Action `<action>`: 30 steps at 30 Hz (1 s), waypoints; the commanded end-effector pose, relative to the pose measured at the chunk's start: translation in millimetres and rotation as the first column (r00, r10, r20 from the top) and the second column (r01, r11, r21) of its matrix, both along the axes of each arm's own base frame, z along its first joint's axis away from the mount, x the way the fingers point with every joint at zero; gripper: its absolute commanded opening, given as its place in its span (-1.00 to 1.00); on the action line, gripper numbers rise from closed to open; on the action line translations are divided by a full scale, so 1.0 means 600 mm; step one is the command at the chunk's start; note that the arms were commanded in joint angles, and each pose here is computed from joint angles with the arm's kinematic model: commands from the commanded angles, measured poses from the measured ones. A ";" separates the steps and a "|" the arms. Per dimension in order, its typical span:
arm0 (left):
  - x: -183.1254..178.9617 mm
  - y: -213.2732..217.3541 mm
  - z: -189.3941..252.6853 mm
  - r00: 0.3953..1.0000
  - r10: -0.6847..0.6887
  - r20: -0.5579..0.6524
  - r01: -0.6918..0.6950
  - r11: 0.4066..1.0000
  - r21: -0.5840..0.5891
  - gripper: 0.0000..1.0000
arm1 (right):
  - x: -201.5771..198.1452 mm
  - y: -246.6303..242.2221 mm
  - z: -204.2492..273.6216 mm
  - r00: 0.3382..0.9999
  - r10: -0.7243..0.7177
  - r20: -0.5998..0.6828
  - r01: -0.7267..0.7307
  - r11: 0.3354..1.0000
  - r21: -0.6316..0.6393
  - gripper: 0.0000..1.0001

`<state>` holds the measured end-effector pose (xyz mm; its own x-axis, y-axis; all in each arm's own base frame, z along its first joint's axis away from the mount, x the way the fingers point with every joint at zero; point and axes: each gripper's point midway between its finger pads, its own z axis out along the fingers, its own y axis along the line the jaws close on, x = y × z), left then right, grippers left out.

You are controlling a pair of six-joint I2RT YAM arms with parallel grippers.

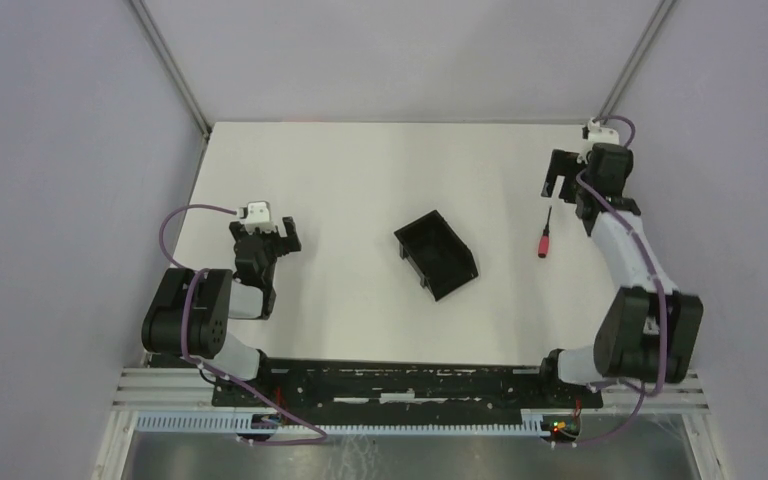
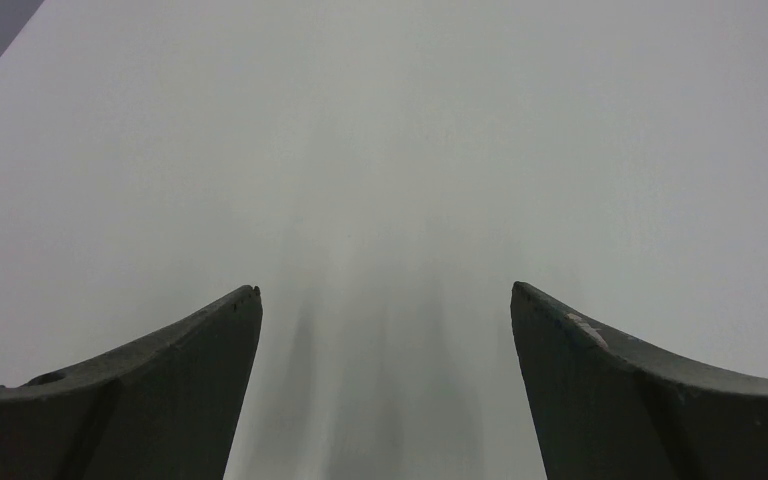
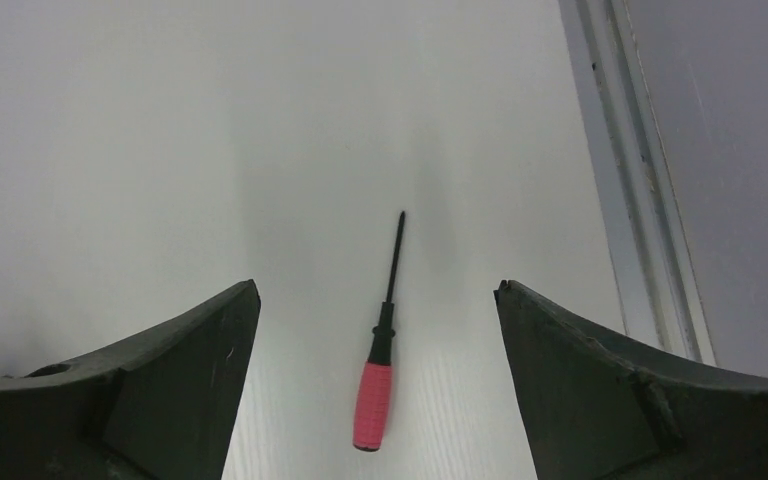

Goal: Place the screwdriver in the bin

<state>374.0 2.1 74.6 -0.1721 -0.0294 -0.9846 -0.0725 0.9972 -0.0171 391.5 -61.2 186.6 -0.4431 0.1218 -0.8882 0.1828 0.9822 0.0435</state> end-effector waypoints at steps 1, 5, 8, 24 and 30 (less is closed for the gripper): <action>0.009 -0.001 0.022 0.999 -0.005 0.054 0.005 1.000 0.014 1.00 | -0.015 -0.038 -0.119 0.907 -0.029 -0.421 -0.006 0.997 -0.082 0.89; 0.009 -0.001 0.022 0.999 -0.004 0.053 0.004 1.000 0.015 1.00 | 0.000 -0.020 -0.196 0.845 0.056 -0.532 -0.073 0.997 -0.010 0.65; 0.009 0.000 0.021 0.999 -0.003 0.051 0.003 1.000 0.014 1.00 | -0.014 -0.010 -0.252 0.806 0.086 -0.586 -0.083 0.996 0.033 0.54; 0.009 -0.001 0.022 0.999 -0.005 0.052 0.004 1.000 0.014 1.00 | -0.022 -0.016 -0.158 0.776 0.101 -0.623 -0.127 0.992 0.002 -1.00; 0.009 -0.001 0.021 0.999 -0.005 0.051 0.004 1.000 0.014 1.00 | -0.044 -0.020 -0.013 0.765 0.054 -0.642 -0.116 0.992 -0.054 -1.00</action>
